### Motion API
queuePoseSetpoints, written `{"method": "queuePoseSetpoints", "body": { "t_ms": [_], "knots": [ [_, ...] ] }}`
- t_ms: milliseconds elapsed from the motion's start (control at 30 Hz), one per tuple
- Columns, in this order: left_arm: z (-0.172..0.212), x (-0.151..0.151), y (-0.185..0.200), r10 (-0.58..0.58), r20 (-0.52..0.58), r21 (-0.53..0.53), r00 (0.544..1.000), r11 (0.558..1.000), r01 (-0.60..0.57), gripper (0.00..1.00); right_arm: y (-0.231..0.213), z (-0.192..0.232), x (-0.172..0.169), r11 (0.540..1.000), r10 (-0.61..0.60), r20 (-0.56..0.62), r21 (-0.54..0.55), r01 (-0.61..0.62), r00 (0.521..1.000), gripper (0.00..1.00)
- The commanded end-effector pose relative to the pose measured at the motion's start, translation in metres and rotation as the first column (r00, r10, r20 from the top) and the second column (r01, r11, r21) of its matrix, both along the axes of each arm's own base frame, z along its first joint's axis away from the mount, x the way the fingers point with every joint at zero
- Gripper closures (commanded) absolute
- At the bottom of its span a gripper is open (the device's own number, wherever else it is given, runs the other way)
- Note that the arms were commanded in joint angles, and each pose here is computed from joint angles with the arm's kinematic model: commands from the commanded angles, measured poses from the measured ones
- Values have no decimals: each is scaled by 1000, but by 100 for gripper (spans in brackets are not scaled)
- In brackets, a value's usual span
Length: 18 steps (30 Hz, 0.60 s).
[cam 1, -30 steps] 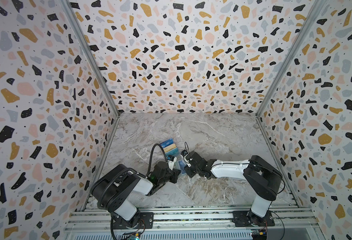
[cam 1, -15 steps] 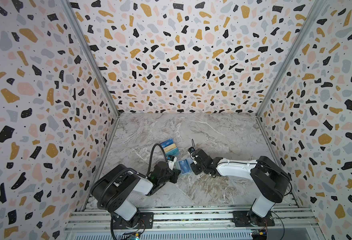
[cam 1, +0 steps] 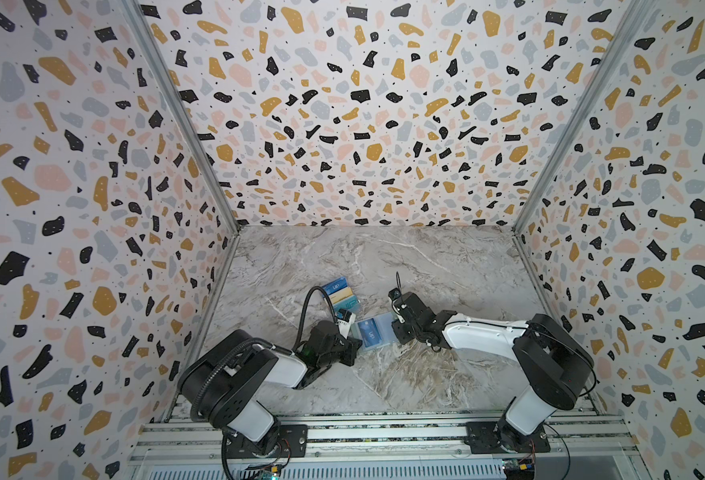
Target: Take the credit cards out of the card holder
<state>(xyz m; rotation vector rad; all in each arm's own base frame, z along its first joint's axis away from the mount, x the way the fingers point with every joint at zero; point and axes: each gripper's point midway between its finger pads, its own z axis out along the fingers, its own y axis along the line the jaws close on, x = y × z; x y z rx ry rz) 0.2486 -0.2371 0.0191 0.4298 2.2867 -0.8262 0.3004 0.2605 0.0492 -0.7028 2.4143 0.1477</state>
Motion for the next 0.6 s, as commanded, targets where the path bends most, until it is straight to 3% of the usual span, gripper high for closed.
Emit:
{"method": "queuePoseSetpoints", "body": {
  "t_ms": [0,233,400,567],
  "knots": [
    [-46,-31,23,-1,-161,162,987,986,27,100,-12,10,-1,1000,-21,11,-9,21,1000,57],
    [-36,-24,23,9,-126,171,992,985,13,100,-7,25,3,999,0,-3,43,0,1000,59],
    [-31,-18,18,-12,-109,180,994,983,31,100,3,45,6,976,34,-58,216,-20,998,59],
    [-21,-11,15,-17,-77,183,997,983,31,100,16,72,2,909,110,-107,413,-57,988,61]
  ]
}}
